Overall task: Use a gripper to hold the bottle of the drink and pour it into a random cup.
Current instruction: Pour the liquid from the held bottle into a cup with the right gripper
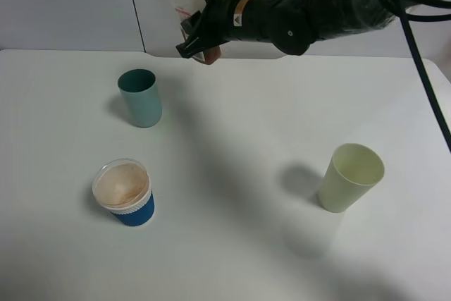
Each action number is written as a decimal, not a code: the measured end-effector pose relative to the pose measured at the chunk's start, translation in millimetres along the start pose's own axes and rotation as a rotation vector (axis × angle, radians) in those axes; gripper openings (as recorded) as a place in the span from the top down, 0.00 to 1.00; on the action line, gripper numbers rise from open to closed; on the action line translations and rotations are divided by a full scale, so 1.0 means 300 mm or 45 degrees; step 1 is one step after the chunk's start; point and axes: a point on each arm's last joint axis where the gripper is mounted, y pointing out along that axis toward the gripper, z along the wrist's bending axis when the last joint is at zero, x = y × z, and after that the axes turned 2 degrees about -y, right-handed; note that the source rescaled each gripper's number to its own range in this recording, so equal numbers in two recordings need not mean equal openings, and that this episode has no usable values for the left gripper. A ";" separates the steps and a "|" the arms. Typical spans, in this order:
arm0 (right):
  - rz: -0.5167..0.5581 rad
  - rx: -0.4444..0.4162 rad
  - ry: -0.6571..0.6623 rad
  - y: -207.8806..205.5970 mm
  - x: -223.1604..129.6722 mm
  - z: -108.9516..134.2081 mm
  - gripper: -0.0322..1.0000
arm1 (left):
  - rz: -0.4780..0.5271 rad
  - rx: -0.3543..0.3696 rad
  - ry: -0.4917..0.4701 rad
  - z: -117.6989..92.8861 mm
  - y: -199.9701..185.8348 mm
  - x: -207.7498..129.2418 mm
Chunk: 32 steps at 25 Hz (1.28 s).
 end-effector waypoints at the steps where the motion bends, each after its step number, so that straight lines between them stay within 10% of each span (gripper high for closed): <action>1: -0.015 0.011 -0.031 0.003 0.027 0.011 0.96 | 0.000 0.000 0.000 0.000 0.000 0.000; 23: -0.340 0.239 -0.725 -0.007 0.163 0.157 0.96 | 0.000 0.000 0.000 0.000 0.000 0.000; 32: -0.418 0.505 -0.815 -0.030 0.154 0.218 0.96 | 0.000 0.000 0.000 0.000 0.000 0.000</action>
